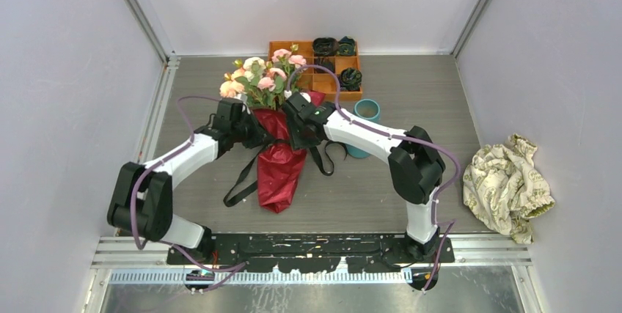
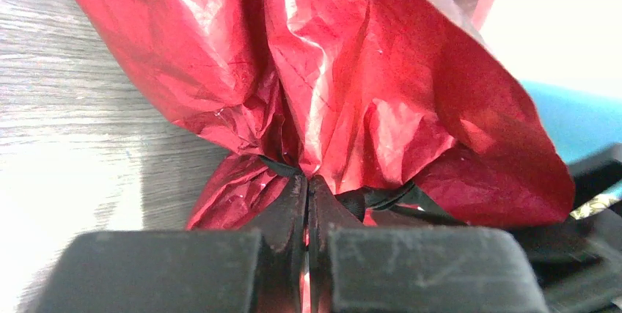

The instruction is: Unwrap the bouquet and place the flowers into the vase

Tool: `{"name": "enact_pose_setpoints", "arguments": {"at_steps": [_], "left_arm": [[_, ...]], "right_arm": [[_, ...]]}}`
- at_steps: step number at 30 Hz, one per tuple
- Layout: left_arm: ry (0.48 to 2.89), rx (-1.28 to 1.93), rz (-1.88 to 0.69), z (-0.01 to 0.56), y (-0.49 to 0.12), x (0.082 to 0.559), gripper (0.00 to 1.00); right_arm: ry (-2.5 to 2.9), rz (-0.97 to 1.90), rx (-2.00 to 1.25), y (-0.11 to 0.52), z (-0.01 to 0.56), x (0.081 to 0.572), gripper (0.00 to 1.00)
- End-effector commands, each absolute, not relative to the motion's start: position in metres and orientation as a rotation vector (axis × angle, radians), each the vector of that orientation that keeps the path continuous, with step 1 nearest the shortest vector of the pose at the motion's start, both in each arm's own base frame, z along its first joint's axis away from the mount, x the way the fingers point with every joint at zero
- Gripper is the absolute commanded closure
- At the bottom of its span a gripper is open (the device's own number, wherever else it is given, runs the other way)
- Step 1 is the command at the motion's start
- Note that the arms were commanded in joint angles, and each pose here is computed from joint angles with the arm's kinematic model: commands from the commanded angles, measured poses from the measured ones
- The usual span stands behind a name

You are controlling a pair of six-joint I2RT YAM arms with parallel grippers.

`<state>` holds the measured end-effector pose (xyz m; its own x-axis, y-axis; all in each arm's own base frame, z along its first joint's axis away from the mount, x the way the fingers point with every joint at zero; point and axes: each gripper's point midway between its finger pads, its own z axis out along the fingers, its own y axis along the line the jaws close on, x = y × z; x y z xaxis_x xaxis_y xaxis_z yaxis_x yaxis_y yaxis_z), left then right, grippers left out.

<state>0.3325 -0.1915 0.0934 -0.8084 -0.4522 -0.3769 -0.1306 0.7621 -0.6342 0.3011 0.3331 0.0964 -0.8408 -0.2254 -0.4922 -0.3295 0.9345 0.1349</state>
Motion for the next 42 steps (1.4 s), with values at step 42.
{"name": "enact_pose_setpoints", "arguments": {"at_steps": [42], "left_arm": [[2.377,-0.570,-0.632,0.113,-0.094,0.308,1.00]], "right_arm": [[2.470,-0.020,-0.043,0.286,0.108,0.375,0.41]]}}
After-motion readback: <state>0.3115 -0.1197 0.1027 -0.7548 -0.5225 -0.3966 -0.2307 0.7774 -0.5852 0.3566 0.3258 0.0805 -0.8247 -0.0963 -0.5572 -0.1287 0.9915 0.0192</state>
